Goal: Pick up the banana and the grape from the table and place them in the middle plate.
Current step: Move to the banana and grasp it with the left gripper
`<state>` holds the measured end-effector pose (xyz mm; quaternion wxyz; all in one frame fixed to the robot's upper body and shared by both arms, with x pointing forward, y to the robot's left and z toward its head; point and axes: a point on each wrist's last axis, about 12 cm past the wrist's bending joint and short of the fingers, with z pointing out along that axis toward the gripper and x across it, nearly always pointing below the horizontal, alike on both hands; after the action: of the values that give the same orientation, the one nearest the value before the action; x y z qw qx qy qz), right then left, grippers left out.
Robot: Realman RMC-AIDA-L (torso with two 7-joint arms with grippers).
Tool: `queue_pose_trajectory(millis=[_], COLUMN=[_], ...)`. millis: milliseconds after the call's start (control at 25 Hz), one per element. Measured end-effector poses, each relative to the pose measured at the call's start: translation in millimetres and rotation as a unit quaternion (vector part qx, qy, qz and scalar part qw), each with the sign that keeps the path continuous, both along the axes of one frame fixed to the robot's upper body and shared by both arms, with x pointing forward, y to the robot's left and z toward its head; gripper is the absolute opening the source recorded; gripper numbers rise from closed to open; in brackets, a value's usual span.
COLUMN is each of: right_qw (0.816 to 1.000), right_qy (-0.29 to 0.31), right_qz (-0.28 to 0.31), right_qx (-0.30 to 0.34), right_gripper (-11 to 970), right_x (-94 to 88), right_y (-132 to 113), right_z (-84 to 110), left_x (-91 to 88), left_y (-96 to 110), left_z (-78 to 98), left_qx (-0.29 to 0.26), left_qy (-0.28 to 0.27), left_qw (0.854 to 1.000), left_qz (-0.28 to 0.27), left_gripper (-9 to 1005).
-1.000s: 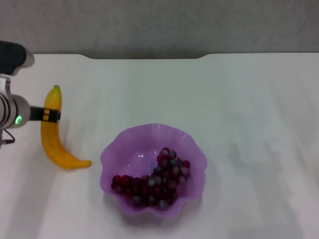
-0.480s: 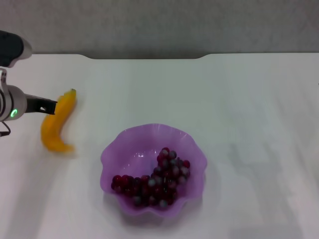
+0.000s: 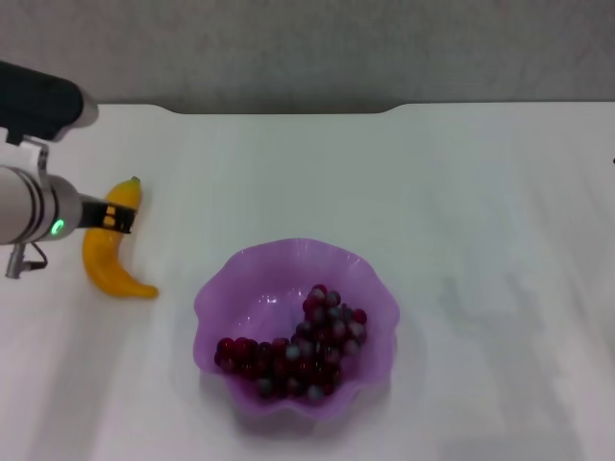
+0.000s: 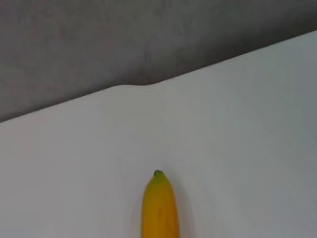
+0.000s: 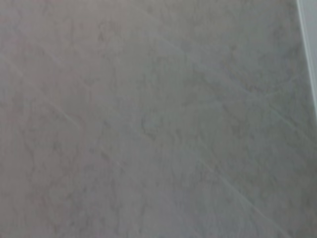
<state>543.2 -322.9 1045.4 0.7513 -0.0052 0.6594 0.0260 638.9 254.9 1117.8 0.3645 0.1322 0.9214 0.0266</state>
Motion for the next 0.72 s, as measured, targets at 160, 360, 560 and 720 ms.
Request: queue_pose_trajectory(millis=[160,360,560,720], right_qw=[1.000,1.000,1.000,1.000], right_qy=[0.000,-0.002,-0.004,-0.004], right_qz=[0.000,0.001,0.002,0.007], right_qx=[0.000,0.001,0.002,0.002], right_gripper=[891,892,892,891], right_x=[0.3,0.8,1.0,1.5], right_y=[0,1,1,3], right_z=[0.2,0.9,1.3,1.7], left_x=[5.5,12.2,14.6,14.3], left_y=[0,3,14,19], left_z=[-11.8,-16.9,-21.2,-30.5], left_qx=[-0.017,-0.039,-0.053,-0.060], left_qy=[0.004,-0.008,-0.016,-0.012], left_qw=[1.000,0.998,0.995,0.993], left_qz=[0.024,0.053,0.080,0.096], left_gripper=[299,501,733,812])
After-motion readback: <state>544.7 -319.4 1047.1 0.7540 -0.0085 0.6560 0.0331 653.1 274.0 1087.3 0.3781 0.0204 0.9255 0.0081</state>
